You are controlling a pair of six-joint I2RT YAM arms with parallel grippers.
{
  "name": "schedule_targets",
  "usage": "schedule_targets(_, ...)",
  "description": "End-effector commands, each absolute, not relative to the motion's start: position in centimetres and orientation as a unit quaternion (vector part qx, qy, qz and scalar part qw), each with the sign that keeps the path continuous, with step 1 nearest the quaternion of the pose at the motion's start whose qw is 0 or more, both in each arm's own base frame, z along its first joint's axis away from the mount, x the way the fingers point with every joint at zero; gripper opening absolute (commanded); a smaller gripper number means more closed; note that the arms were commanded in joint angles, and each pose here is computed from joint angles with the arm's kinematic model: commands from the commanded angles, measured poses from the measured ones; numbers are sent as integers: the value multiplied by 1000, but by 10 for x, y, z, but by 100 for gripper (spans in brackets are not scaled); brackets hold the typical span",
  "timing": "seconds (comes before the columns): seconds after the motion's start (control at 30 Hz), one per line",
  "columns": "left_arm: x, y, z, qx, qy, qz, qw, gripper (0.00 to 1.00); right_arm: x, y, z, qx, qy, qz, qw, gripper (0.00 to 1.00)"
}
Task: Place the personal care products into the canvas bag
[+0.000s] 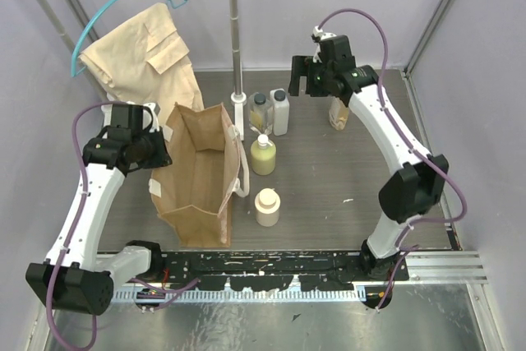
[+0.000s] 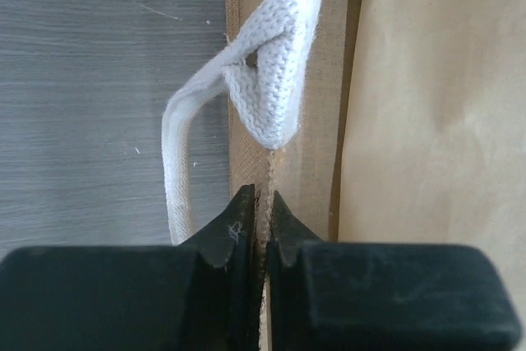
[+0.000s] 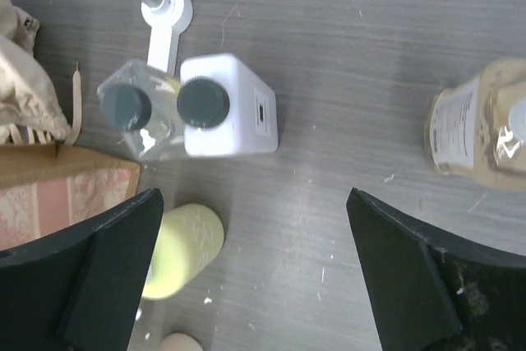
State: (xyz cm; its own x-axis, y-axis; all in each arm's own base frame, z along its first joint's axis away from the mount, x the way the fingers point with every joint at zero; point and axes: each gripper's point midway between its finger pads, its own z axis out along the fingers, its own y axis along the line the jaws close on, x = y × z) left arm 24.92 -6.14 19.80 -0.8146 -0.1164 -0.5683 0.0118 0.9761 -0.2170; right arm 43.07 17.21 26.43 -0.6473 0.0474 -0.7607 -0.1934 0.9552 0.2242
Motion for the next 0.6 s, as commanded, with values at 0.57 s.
schedule_targets(0.57, 236, -62, 220, -14, 938, -113, 329, 1, 496, 228, 203, -95, 919, 82, 373, 94)
